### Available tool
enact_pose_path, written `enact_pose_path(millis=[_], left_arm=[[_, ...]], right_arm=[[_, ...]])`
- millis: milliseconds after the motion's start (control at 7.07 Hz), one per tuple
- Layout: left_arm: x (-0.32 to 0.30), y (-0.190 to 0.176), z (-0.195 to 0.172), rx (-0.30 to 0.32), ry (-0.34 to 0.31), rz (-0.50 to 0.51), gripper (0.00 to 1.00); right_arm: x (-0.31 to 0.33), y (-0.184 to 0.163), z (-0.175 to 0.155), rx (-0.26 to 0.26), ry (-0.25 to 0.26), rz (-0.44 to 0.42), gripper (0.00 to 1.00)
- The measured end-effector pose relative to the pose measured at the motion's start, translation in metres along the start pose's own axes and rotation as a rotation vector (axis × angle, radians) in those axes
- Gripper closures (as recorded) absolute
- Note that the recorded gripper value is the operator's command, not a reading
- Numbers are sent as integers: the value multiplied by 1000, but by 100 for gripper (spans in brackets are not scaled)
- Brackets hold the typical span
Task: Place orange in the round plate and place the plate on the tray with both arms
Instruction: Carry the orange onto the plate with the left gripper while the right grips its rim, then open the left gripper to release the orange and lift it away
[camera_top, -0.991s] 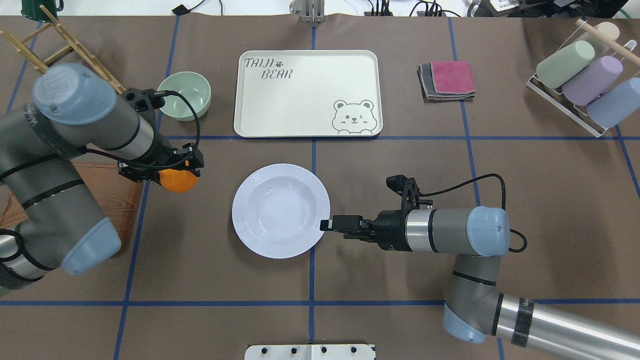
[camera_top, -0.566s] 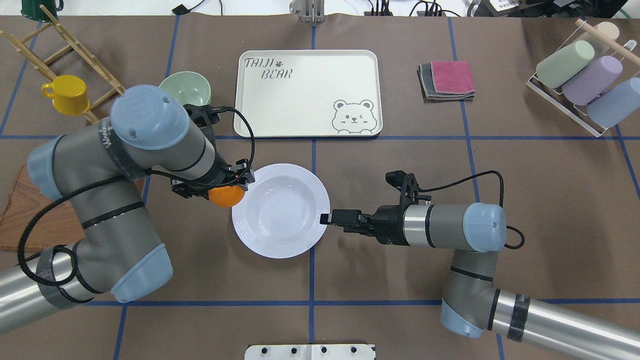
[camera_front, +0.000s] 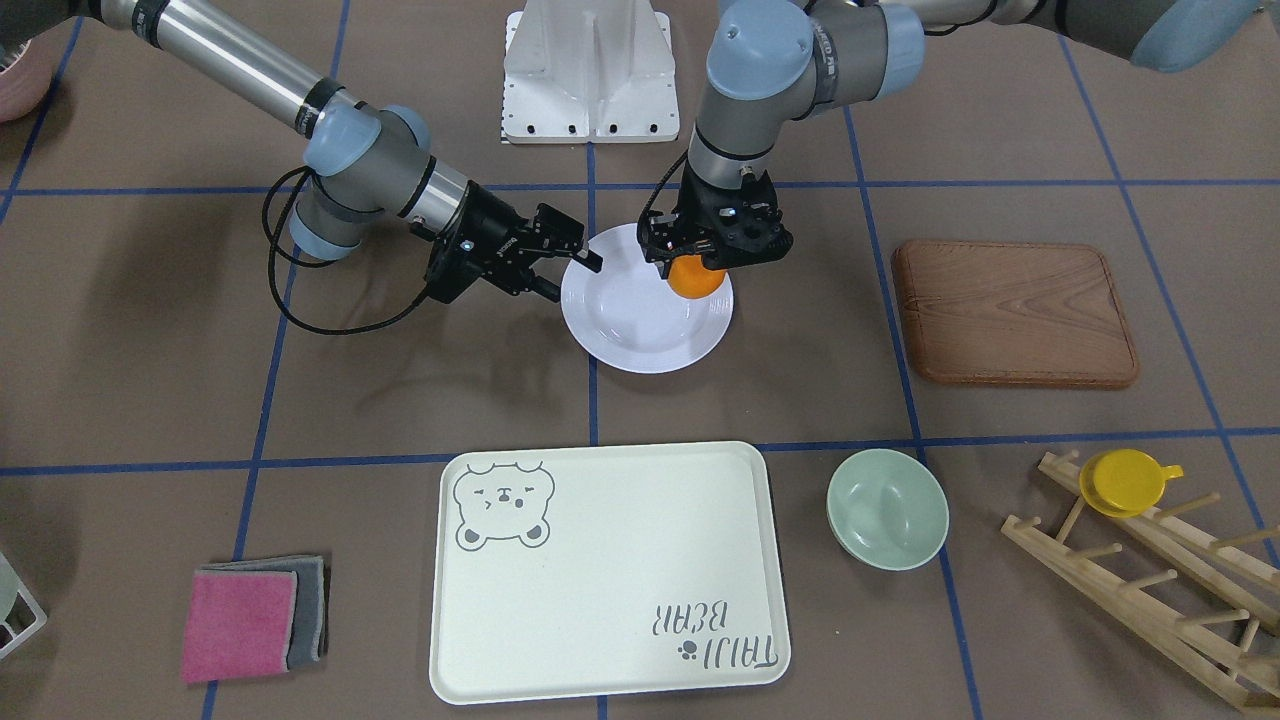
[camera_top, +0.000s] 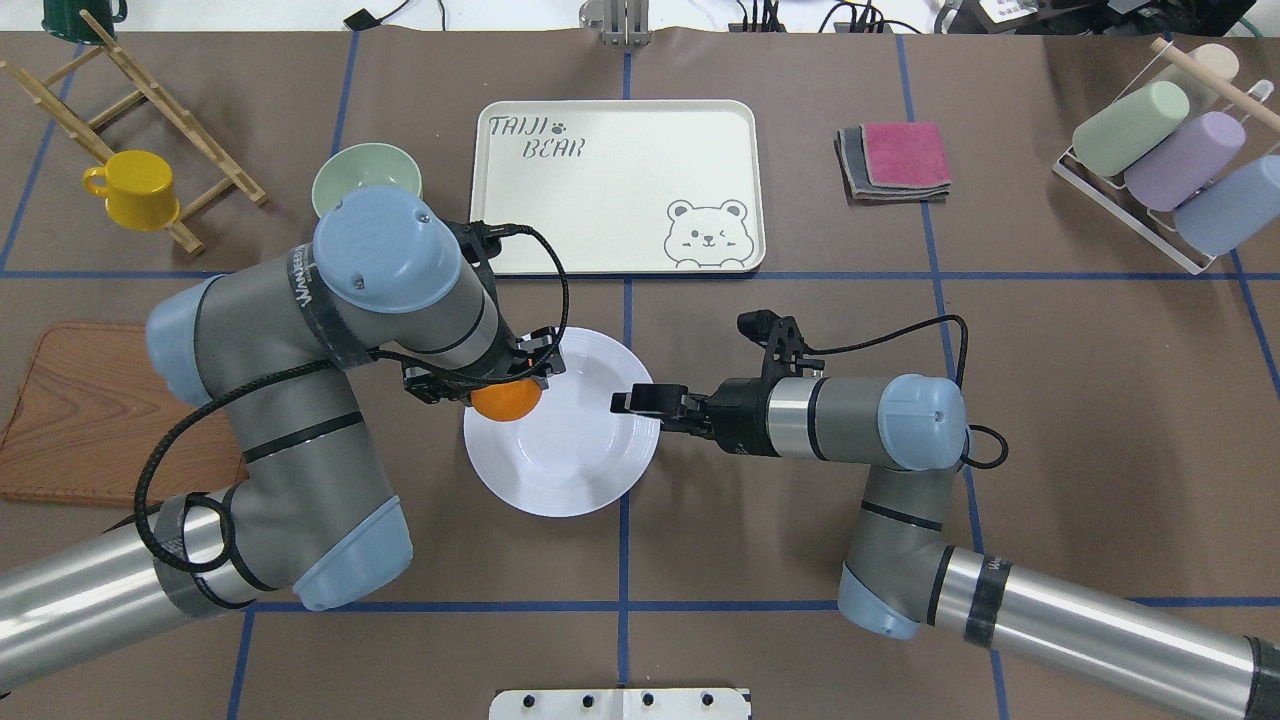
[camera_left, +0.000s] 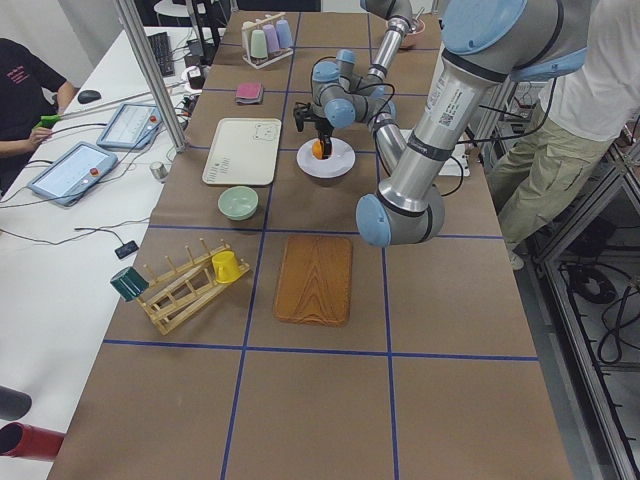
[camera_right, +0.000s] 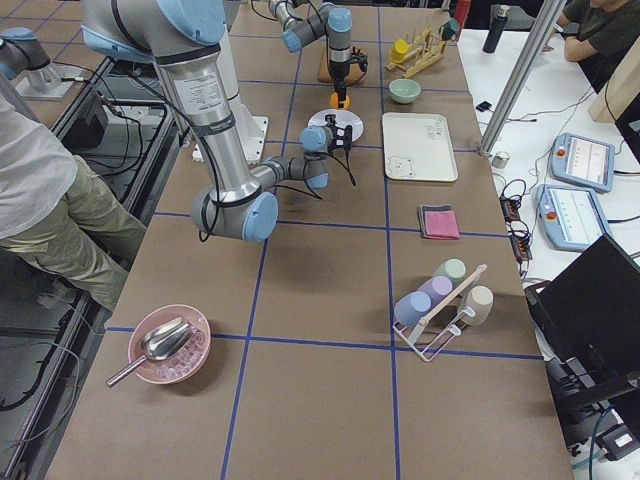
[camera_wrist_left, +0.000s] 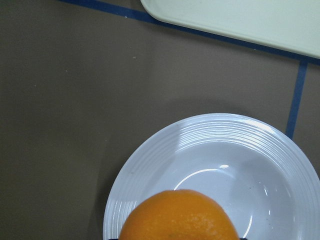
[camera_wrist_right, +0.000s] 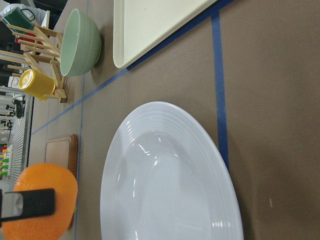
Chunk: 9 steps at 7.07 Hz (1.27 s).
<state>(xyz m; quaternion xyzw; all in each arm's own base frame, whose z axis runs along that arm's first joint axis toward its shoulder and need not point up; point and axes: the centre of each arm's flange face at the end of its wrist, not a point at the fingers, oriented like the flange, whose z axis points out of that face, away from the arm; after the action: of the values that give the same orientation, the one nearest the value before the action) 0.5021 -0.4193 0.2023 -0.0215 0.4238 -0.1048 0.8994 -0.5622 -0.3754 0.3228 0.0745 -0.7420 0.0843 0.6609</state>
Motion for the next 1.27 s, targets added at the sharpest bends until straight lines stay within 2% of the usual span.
enact_pose_path(millis=[142,566,708,991,1132,1274], left_arm=[[6,1,0,-1,3,2,2],[14,2,-1,6,11,8,1],[14,1,-2,10,13,9,1],[8,-4,-12,24,24,17,2],[-5,-10,-22,37,30,33,2],[-22,-15,-34,52,34,64,2]], right_arm=[[3,-1,3,2,8,-4,6],[1,-4,13,7,17,-8,6],[0,-4,14,8,17,-8,9],[-4,-4,15,8,10,-10,32],[-8,-4,17,7,3,-11,39],[-12,-4,17,5,-6,-11,39]])
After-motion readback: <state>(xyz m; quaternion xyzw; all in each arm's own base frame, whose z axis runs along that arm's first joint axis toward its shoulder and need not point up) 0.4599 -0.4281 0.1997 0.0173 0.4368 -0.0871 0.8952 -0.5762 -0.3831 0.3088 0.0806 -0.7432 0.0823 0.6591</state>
